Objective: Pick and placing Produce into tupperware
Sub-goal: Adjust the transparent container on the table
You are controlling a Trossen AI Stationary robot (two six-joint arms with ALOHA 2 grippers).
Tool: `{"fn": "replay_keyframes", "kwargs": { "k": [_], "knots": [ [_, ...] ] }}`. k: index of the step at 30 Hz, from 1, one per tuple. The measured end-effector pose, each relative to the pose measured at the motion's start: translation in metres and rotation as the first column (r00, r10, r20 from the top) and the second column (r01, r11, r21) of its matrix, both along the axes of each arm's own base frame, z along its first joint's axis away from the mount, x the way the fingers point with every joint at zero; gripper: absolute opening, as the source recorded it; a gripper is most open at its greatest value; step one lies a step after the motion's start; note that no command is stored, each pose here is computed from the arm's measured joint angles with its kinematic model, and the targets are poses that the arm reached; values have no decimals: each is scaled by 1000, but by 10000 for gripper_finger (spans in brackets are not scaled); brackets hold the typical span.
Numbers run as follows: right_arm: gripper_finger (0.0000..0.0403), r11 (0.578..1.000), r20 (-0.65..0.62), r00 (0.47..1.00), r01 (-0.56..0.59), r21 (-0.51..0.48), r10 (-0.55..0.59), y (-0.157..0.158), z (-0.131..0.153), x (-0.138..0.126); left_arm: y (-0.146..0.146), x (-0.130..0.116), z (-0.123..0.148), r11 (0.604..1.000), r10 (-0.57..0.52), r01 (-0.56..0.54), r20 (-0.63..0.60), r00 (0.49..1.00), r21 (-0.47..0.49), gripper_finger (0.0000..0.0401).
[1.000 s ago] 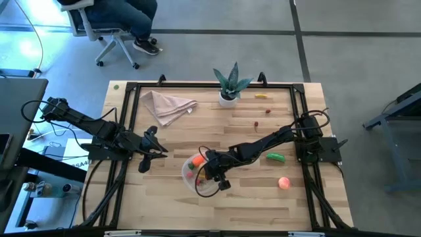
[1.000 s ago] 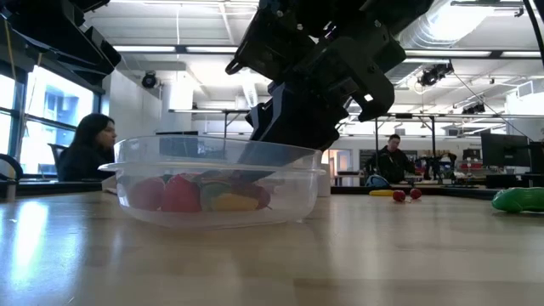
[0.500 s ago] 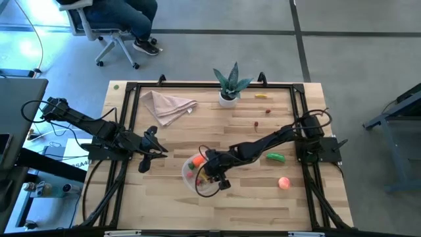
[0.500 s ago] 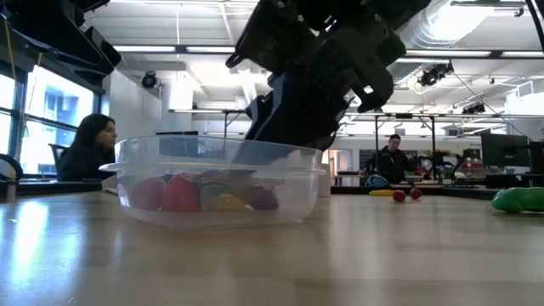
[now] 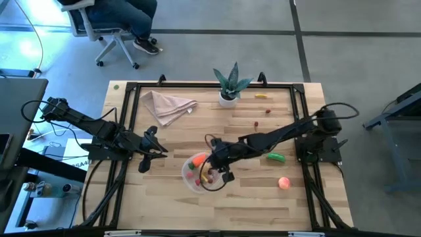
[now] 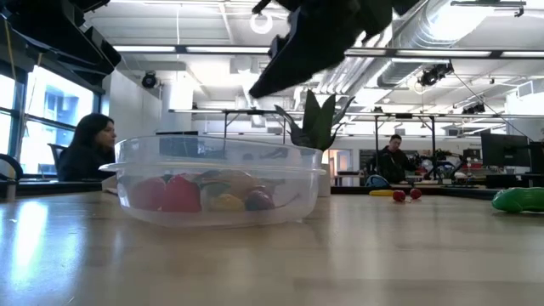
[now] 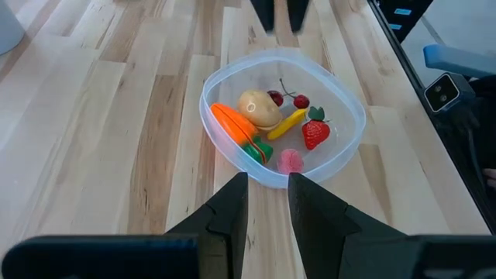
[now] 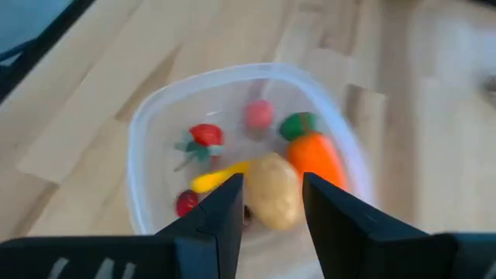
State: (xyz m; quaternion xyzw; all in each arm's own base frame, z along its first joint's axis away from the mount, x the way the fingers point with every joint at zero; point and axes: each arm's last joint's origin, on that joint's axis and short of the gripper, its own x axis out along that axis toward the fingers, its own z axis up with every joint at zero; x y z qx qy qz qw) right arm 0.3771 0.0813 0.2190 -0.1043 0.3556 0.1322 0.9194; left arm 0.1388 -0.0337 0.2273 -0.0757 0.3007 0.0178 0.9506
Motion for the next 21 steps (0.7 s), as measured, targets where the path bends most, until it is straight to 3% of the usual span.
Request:
{"fn": "replay_keyframes", "kwargs": {
  "k": [12, 16, 21],
  "knots": [
    [126, 968, 102, 976, 206, -147, -192, -35, 68, -58, 0, 0, 0, 1000, 0, 0, 0, 1000, 0, 83],
    [126, 941, 148, 943, 317, -116, -299, -56, 75, -92, 0, 0, 0, 1000, 0, 0, 0, 1000, 0, 83],
    [126, 886, 166, 875, 464, -16, -455, -82, 61, -139, 0, 0, 0, 1000, 0, 0, 0, 1000, 0, 83]
  ]
}}
